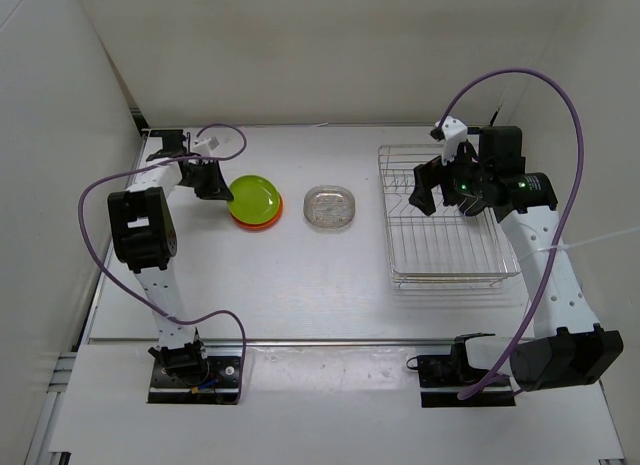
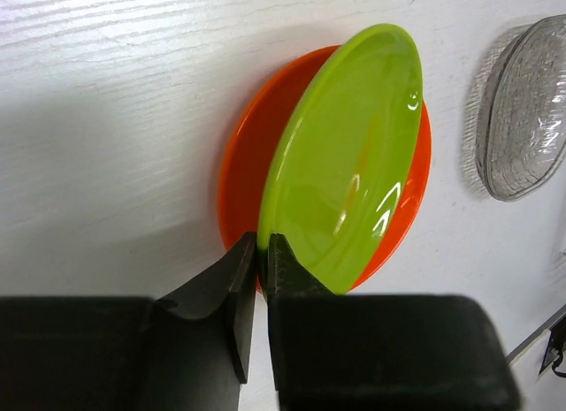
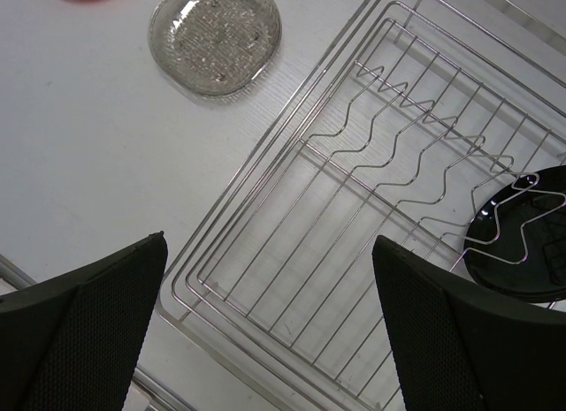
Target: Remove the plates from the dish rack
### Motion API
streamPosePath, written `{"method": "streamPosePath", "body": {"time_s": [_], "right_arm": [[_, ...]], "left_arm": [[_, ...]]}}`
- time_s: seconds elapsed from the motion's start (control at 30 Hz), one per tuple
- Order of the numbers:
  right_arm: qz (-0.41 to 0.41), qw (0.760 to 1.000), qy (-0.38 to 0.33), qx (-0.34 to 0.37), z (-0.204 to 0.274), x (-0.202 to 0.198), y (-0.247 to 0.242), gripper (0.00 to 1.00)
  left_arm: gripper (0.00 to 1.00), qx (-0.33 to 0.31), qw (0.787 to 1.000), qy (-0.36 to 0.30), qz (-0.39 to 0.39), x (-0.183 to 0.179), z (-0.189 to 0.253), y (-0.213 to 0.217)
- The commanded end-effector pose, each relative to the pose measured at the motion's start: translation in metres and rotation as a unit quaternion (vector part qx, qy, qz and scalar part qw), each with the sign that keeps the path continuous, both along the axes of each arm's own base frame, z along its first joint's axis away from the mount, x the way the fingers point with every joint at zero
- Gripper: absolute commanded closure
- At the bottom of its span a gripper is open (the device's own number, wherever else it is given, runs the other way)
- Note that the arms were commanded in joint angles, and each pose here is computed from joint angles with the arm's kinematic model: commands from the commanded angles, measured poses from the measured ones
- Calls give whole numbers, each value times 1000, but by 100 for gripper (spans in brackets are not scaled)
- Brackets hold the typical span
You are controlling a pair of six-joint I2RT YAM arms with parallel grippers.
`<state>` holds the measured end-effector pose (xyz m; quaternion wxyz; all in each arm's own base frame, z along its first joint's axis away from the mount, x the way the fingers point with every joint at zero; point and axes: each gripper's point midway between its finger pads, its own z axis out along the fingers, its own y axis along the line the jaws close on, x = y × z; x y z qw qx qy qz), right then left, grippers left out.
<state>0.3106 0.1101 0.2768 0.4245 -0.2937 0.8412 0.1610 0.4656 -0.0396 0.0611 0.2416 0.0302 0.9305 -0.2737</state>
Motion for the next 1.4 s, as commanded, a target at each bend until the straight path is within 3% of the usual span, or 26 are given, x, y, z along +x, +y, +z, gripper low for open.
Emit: {"method": "streamPosePath", "body": {"time_s": [0.0,0.4,0.47,0.57,0.6,0.7,0.73,0.83,0.97,1.03,1.13,1.17,1.23,1.37], "right_arm": [[9,1000,-28,10,21,0,3,0],[9,1000,-24,9,20,0,3,0],[9,1000,-28,10,24,1,3,0],[9,1000,-28,10,24,1,3,0],[6,1000,-26,13,24,1,4,0],[6,999,-31,14,27,-1,3,0],[6,999,-31,14,27,-1,3,0],[3,999,-36,12,30,-2,2,0],[-77,995,-53,-18,22,17,-22,0],[-168,983,-48,-60,8,36,-57,0],[-263,957,-33,-118,-11,61,-105,0],[-306,937,-29,-169,-18,63,-128,0],[-313,925,-22,-213,-30,76,-144,0],[-345,910,-34,-226,-32,100,-175,7]], "left_arm": [[78,-1,1000,-27,-4,8,17,1],[70,42,998,-43,14,11,39,6],[57,50,998,-34,15,8,39,5],[55,75,997,-29,10,6,37,2],[46,75,997,-36,5,6,42,-3],[45,76,996,-42,0,3,49,-8],[36,80,996,-47,3,3,53,-7],[33,80,996,-48,-2,3,53,-11],[11,117,991,-57,20,3,64,3],[0,128,988,-78,34,5,82,11],[0,161,978,-120,52,2,121,20],[0,170,974,-143,55,-2,141,17],[0,191,968,-155,58,-9,158,17],[0,207,962,-173,37,-33,181,0]]}}
